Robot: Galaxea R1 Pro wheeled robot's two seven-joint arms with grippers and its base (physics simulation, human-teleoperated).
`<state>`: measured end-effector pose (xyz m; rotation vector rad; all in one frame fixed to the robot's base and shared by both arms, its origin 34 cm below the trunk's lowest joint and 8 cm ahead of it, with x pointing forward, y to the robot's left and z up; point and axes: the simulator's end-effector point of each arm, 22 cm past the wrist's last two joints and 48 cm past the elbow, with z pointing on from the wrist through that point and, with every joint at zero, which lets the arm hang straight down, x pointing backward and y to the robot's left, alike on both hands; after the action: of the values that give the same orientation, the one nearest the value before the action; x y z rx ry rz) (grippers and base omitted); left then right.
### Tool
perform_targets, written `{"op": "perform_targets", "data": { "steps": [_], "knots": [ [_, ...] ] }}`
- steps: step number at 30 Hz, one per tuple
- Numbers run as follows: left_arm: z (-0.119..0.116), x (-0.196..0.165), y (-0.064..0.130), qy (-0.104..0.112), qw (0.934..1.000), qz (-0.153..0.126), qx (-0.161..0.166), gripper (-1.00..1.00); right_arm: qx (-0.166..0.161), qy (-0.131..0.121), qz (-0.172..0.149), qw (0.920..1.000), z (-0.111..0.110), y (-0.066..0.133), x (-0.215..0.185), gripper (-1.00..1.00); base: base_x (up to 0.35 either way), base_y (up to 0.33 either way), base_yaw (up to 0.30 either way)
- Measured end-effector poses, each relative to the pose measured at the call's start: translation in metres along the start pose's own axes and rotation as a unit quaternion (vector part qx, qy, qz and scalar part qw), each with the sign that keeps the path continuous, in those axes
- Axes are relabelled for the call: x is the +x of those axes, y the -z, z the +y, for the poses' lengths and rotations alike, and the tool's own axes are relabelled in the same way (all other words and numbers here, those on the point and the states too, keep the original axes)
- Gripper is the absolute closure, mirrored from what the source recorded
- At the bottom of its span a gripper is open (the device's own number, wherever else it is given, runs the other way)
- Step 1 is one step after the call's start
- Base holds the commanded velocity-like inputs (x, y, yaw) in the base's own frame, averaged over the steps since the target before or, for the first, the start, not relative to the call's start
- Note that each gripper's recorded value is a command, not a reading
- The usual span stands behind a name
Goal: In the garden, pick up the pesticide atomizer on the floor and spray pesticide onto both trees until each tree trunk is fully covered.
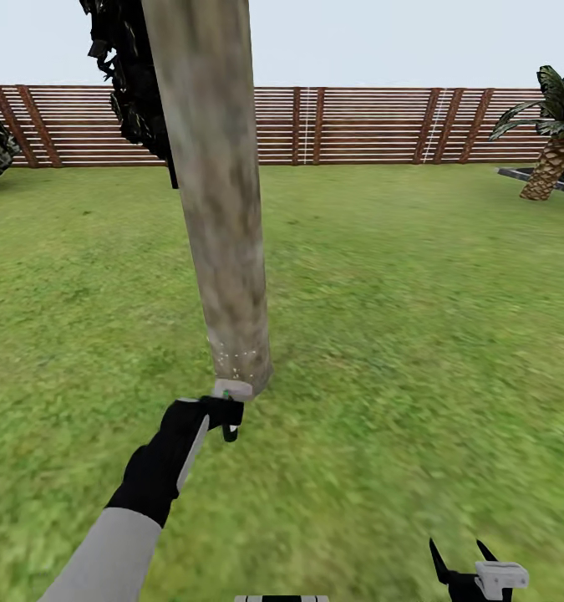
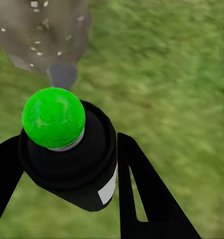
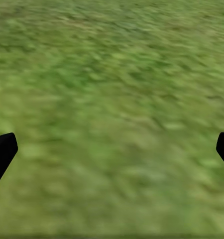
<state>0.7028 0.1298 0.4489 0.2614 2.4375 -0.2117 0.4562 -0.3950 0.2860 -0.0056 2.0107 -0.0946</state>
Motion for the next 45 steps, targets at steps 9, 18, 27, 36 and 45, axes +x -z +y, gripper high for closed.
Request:
{"op": "perform_targets", "data": {
  "steps": [9, 18, 27, 36, 45],
  "knots": [
    [0.05, -0.021, 0.038, 0.032, 0.9994, -0.012, -0.001, 1.0, 0.0, 0.0, 0.001, 1.0, 0.0, 0.0, 0.0, -1.0, 0.0, 0.0, -0.123],
    [0.069, -0.041, 0.062, 0.041, 0.9987, -0.027, -0.015, 1.0, -0.001, 0.0, 0.001, 1.0, 0.001, 0.0, 0.001, -1.0, 0.0, 0.0, -0.002],
    [0.033, -0.046, 0.058, 0.008, 0.9996, -0.025, 0.013, 1.0, -0.001, 0.0, 0.002, 1.0, 0.001, 0.0, 0.001, -1.0, -0.109, 0.0, 0.0],
    [0.079, -0.075, 0.075, 0.03, 0.9977, -0.056, -0.024, 1.0, -0.003, 0.0, 0.002, 1.0, 0.001, 0.0, 0.001, -1.0, -0.002, 0.0, 0.0],
    [0.012, -0.099, 0.088, -0.039, 0.9959, -0.079, 0.024, 1.0, -0.003, 0.0, 0.002, 1.0, 0.001, 0.0, 0.001, -1.0, 0.0, 0.0, 0.0]
  ]
}}
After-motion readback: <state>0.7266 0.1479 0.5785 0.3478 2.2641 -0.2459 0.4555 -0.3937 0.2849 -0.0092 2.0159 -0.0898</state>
